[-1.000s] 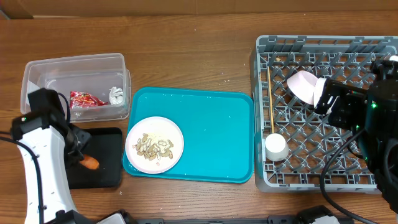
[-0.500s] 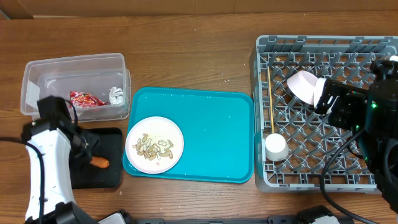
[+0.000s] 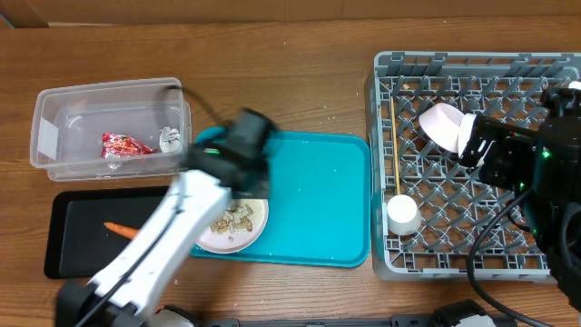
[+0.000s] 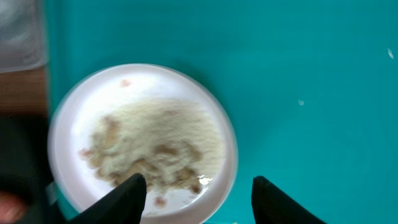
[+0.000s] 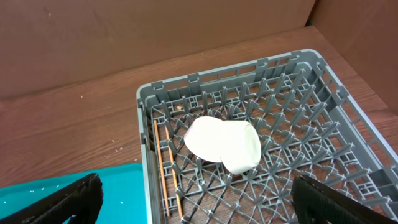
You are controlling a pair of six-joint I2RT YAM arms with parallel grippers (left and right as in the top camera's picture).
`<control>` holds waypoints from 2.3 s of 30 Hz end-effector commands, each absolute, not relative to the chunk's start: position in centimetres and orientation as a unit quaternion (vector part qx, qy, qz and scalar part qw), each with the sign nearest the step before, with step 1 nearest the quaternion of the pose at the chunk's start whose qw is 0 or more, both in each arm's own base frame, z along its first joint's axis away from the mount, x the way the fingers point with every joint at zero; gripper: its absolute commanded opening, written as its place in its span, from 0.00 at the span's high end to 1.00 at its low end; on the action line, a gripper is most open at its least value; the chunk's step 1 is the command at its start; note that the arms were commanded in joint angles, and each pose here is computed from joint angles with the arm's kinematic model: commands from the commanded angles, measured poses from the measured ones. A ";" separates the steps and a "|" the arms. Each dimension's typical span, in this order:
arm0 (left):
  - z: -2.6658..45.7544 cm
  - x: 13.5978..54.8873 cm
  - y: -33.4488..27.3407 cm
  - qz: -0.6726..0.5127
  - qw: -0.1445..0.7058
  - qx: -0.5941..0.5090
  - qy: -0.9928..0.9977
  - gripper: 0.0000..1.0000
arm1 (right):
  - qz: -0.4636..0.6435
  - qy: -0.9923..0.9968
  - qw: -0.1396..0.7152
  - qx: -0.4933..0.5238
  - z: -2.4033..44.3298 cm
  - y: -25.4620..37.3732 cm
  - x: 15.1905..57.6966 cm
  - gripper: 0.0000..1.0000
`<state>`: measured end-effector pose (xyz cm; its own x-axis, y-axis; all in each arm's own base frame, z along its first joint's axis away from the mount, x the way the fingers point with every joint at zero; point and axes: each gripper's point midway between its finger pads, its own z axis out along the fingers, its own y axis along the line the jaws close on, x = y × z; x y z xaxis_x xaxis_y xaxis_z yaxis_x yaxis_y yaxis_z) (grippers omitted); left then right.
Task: Sort waste into correct bins and load items into the dishwasher
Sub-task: 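Grasp the plate rim with left gripper and lift it over the black tray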
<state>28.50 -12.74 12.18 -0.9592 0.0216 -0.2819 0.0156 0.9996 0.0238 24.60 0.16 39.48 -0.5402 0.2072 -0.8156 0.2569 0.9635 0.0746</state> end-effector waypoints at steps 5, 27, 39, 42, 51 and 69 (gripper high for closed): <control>5.3 27.7 -16.9 0.115 0.103 0.124 0.980 0.52 | -0.028 0.873 0.468 0.138 39.9 0.0 24.5 0.00; -0.1 27.8 -16.6 0.166 0.064 0.142 0.974 0.77 | -0.028 0.873 0.468 0.138 39.9 0.0 24.5 0.00; -0.8 27.6 -16.8 0.170 0.056 0.158 0.971 0.96 | -0.028 0.873 0.468 0.138 39.9 0.0 24.5 0.00; -0.8 27.5 -17.0 0.170 0.056 0.162 0.970 0.96 | -0.028 0.873 0.468 0.138 39.9 0.0 24.5 0.00; -0.3 26.6 -17.0 0.193 0.053 0.178 0.964 0.96 | -0.028 0.873 0.468 0.138 39.9 0.0 24.5 0.00; 5.2 25.4 -19.6 0.208 0.062 0.122 0.969 0.96 | -0.028 0.873 0.468 0.138 39.9 0.0 24.5 0.00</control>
